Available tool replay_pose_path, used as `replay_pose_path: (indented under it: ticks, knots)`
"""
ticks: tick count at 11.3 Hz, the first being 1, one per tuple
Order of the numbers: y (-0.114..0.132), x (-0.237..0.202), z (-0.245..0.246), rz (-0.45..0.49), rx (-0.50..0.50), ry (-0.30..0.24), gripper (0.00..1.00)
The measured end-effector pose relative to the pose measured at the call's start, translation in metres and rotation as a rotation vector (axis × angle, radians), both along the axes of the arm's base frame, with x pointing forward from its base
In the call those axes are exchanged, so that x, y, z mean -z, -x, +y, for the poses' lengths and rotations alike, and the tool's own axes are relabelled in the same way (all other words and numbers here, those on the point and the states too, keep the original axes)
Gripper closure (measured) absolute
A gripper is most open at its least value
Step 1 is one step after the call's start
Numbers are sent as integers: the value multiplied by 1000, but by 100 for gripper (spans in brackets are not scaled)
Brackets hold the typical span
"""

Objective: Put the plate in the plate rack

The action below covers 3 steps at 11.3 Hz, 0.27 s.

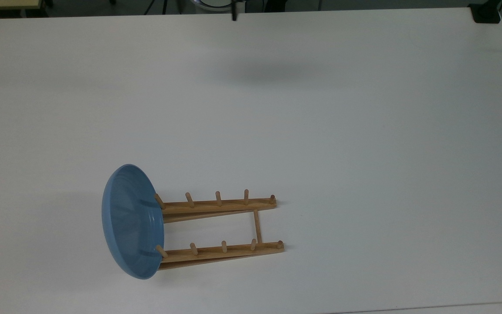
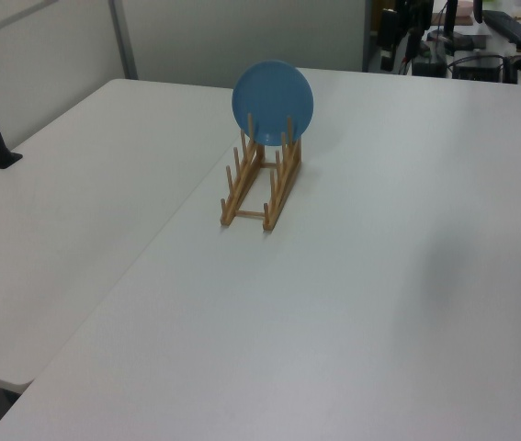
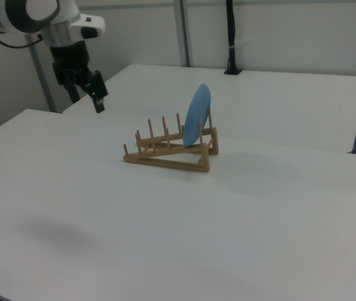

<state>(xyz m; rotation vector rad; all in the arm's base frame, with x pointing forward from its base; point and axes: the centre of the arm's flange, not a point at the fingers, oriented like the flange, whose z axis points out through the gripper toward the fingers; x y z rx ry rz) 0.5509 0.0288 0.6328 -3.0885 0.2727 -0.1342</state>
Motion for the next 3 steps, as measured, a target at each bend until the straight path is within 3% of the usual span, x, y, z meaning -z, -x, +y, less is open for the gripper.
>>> replay_pose_path:
  ticks: [3]
  knots:
    - [0,-2,-30,-11,-86,-7,0]
